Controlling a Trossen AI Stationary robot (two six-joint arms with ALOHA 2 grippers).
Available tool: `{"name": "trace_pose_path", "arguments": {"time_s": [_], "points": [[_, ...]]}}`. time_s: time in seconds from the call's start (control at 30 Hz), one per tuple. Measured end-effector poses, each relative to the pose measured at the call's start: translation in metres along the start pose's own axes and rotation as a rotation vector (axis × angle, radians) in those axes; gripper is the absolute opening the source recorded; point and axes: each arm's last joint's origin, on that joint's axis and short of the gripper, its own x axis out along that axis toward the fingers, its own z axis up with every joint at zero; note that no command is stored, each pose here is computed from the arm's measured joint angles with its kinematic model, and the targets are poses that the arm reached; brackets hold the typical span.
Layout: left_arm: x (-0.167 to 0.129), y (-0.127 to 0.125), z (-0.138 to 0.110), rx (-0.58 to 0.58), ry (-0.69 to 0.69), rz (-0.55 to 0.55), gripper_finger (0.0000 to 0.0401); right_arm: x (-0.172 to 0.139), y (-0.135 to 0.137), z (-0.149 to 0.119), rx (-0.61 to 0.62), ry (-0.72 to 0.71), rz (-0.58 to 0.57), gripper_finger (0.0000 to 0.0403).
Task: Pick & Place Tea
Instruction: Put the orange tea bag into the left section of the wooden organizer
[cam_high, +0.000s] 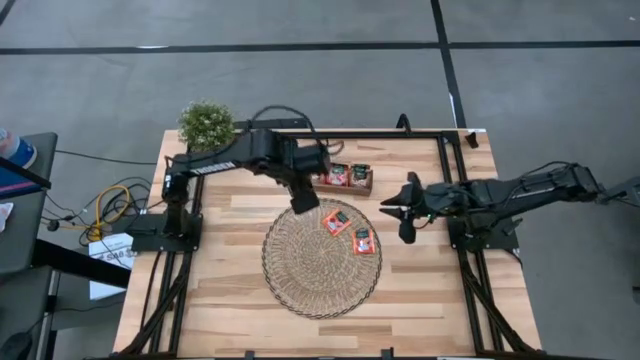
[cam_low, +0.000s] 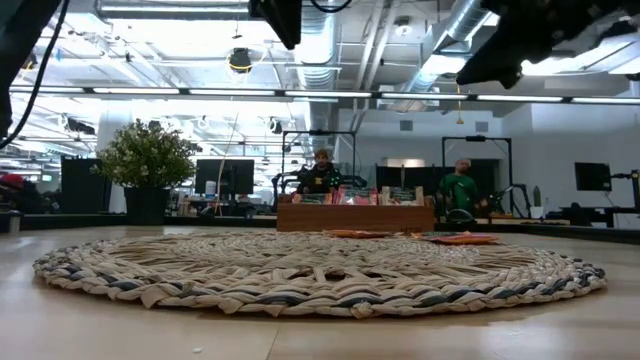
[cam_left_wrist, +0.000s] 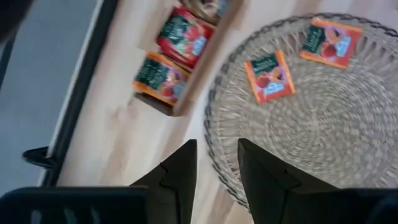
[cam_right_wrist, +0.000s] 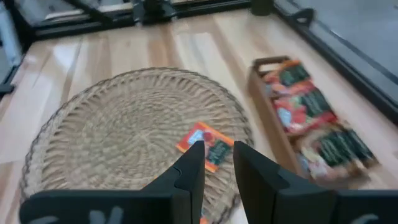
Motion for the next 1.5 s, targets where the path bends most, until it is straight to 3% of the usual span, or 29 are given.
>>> {"name": "trace_pose_path", "arguments": {"time_s": [0.13, 0.6, 0.93, 1.1, 1.3, 1.5], "points": [[-0.009, 0.027, 0.000, -0.041, -0.025, 0.016, 0.0110, 0.014, 0.008, 0.012, -0.047, 0.048, 0.059, 0.0077], [-0.054, 0.119, -0.021, -0.154, -0.126, 0.090, 0.0110, 0.086, 0.031, 0.030, -0.092, 0.245, 0.021, 0.0077], [-0.053, 0.157, -0.027, -0.114, -0.114, 0.048, 0.0110, 0.141, 0.018, 0.058, 0.024, 0.413, -0.071, 0.0077], [-0.056, 0.158, -0.031, -0.110, -0.125, 0.011, 0.0110, 0.152, 0.008, 0.060, 0.054, 0.485, -0.074, 0.0077], [-0.049, 0.130, -0.049, -0.107, -0.154, -0.033, 0.0110, 0.157, 0.003, 0.061, 0.092, 0.477, -0.084, 0.0077], [-0.020, 0.099, -0.094, -0.135, -0.279, -0.068, 0.0110, 0.157, 0.000, 0.062, 0.110, 0.473, -0.089, 0.0077]]}}
